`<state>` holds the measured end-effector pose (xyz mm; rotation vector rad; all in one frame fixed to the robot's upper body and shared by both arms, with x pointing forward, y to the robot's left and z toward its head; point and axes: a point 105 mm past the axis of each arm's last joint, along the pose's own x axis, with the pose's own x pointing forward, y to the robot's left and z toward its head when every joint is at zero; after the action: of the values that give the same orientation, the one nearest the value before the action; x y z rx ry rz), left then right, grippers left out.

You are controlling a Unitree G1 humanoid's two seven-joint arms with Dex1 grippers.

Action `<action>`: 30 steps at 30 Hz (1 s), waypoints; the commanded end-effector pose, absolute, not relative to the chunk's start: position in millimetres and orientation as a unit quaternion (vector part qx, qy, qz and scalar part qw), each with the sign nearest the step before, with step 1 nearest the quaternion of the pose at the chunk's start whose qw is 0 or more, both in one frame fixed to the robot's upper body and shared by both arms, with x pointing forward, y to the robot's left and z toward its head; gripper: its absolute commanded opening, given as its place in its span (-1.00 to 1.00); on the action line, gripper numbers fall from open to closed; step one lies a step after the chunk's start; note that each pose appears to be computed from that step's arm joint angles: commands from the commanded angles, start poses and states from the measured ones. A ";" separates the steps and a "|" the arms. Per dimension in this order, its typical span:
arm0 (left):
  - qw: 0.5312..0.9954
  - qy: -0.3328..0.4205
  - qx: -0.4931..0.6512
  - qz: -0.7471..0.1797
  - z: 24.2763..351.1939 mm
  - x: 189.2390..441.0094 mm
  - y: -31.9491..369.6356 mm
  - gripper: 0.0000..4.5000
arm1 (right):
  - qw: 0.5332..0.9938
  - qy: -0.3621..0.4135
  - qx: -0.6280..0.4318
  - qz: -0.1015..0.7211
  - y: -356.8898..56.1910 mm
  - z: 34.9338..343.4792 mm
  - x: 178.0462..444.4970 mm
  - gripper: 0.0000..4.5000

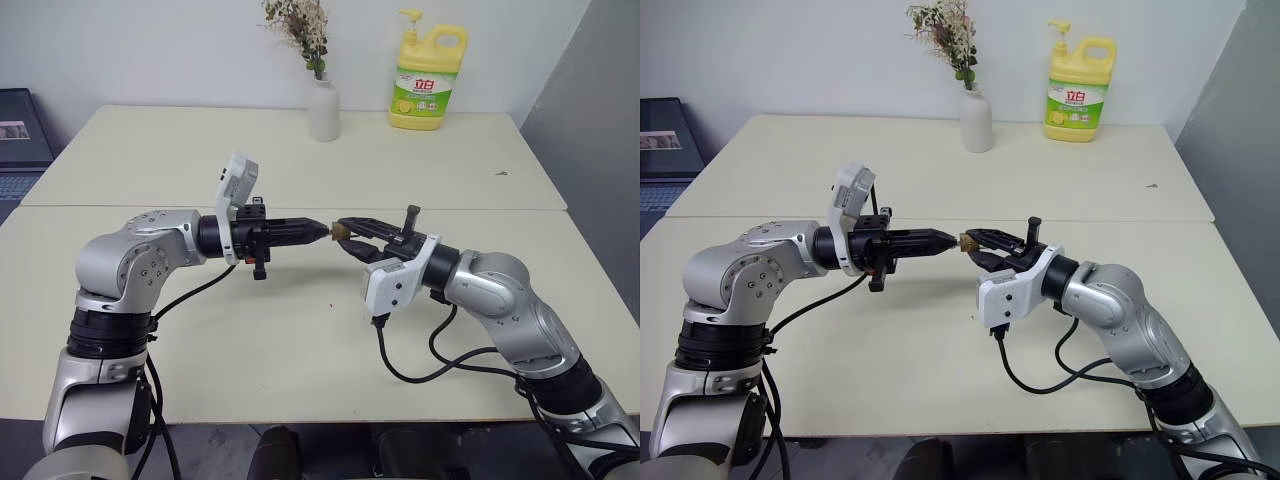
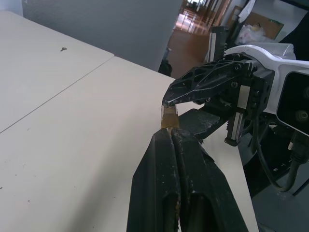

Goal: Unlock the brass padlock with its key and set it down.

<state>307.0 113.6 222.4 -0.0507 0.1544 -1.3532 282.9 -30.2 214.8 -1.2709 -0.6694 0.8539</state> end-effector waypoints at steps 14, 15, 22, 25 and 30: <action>0.765 0.036 0.038 -0.642 231.8 307.0 112.4 -1.00 | 0.671 -0.327 -0.545 0.381 -25.7 227.0 274.5 -0.58; 0.763 0.032 0.051 -0.643 231.3 307.3 112.8 -1.00 | 0.673 -0.326 -0.543 0.383 -25.5 227.0 274.3 -0.58; 0.751 0.004 0.084 -0.655 233.2 307.7 111.2 -1.00 | 0.677 -0.324 -0.537 0.385 -25.3 226.9 273.7 -0.58; 0.750 -0.008 0.094 -0.655 234.5 308.3 110.4 -1.00 | 0.678 -0.325 -0.535 0.385 -25.2 227.3 273.6 -0.58; 0.744 -0.034 0.112 -0.658 237.7 308.6 107.9 -1.00 | 0.681 -0.328 -0.530 0.384 -25.1 228.6 273.9 -0.58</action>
<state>311.3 113.6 225.5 0.2009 -0.0083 -1.4168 283.5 -29.4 214.2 -1.2229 -0.6552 0.8682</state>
